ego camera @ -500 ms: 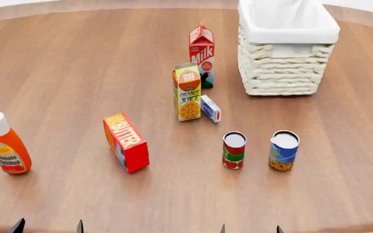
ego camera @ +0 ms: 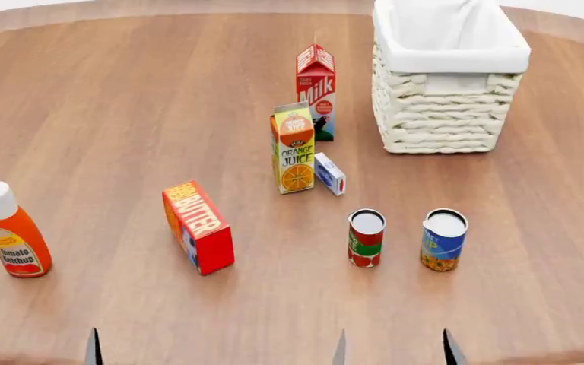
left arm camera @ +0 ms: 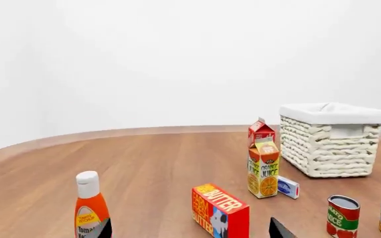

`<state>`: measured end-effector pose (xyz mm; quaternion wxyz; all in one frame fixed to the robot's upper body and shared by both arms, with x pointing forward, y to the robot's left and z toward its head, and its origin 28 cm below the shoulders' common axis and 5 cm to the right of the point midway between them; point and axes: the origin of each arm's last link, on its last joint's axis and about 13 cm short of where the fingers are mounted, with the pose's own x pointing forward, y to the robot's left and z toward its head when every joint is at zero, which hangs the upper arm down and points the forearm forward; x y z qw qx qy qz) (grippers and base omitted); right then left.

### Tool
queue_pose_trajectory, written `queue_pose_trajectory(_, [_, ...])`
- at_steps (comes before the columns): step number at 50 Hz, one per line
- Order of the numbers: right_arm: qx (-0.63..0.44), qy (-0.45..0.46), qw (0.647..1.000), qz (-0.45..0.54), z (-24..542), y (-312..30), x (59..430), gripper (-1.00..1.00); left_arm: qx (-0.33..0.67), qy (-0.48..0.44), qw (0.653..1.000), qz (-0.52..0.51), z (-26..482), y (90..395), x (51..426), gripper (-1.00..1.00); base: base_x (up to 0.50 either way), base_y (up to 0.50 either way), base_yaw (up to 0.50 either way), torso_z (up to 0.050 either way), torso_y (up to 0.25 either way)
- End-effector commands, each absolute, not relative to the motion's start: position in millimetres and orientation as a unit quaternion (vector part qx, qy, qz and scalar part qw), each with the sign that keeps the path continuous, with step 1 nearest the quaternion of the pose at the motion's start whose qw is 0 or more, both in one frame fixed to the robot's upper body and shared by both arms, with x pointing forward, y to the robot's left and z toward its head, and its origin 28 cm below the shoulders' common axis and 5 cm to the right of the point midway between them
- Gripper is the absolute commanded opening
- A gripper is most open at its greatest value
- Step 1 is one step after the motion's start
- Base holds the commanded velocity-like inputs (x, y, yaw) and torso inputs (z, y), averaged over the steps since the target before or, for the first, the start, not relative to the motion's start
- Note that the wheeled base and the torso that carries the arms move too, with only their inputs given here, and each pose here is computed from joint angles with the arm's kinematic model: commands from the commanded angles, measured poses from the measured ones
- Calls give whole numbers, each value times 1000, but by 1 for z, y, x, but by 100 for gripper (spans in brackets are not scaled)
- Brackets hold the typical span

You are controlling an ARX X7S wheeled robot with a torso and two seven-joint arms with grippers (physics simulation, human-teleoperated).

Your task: Pick up the tomato sauce, and put it in the basket.

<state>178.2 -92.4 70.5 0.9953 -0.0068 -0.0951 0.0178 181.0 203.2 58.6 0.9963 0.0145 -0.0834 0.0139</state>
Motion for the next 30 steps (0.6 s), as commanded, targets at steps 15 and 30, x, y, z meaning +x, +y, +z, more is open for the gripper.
queue_pose_trajectory(15, [18, -141, 989, 32, 102, -94, 156, 100, 19, -141, 990, 12, 89, 200, 156, 100, 51, 0, 0, 0, 0])
queue_pose_trajectory(30, [14, -138, 990, 30, 101, -93, 156, 100, 21, -140, 990, 10, 87, 199, 157, 100, 500, 0, 0, 0, 0])
